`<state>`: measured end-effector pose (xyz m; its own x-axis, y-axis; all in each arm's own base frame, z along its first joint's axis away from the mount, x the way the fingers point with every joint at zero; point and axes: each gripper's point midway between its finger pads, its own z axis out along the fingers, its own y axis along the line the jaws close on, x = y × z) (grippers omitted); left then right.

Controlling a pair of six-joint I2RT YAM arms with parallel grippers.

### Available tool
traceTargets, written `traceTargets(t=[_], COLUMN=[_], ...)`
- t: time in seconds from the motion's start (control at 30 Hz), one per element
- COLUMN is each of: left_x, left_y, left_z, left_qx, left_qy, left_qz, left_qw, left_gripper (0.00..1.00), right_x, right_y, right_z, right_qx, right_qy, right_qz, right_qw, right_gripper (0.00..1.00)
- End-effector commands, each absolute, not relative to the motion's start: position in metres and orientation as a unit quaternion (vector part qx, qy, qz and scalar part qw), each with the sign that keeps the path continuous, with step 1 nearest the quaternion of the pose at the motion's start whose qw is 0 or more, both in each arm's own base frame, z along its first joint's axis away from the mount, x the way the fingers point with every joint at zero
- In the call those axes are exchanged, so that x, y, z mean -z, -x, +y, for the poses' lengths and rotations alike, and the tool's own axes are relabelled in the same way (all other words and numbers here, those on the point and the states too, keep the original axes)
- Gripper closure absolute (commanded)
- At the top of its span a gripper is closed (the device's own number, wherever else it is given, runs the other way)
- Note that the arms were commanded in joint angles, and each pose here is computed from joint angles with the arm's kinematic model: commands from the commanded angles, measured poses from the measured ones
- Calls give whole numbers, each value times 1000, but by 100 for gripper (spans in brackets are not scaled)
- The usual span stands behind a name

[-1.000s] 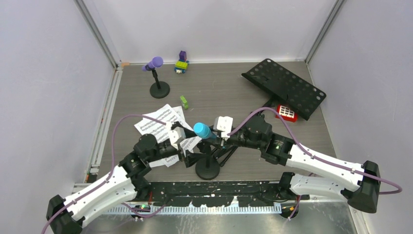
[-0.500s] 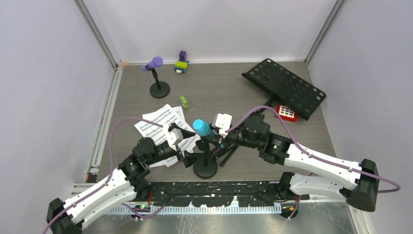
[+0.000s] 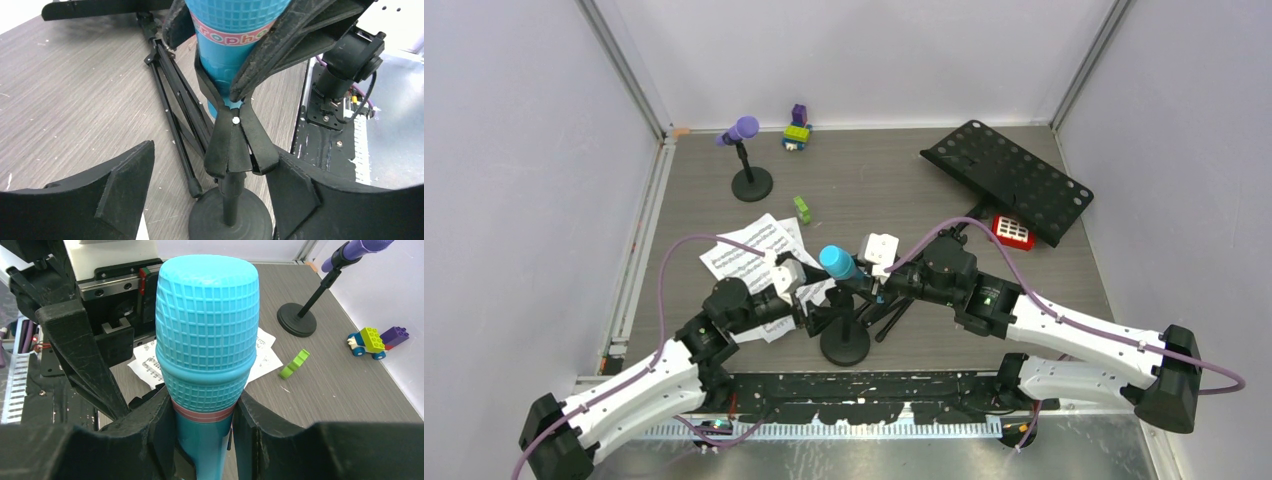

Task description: Pack up the instrument practice props

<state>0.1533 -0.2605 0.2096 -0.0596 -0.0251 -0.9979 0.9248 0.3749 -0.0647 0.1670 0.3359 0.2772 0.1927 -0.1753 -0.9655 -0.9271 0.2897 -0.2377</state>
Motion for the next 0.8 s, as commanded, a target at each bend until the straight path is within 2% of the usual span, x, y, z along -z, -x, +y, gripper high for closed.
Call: traceTargets(t=[0.0,0.07,0.17,0.33,0.4,0.43,0.77], left_x=[-239,-238,-237,-240,-240,-239,-229], left_y=[-152,-152,-151,-150,-151,-152,-158], left_z=[-266,-267,-267,-266,-266,-265,-260], left_qx=[432,432,434,437,435,433,421], left_qy=[-373,-374,-376,-374,-371,-368,-350], left_qz=[565,566,567,567,569,571,590], left_qw=[596,594,590,590,591,592,594], left_gripper=[26,37,46,80,98,100,100], right_x=[-324,-324,-324,-323,-324,-325,-343], right_y=[-167,-167,-167,-167,-167,-167,-167], right_z=[338,337,336,335,335,335,329], right_qx=[-334,-332,-328,-324,-324,-323,-311], right_qy=[475,477,481,484,485,485,485], right_qz=[500,499,499,499,497,496,483], right_qw=[643,644,642,642,643,644,659], right_gripper=[99,99,99,99,99,99,99])
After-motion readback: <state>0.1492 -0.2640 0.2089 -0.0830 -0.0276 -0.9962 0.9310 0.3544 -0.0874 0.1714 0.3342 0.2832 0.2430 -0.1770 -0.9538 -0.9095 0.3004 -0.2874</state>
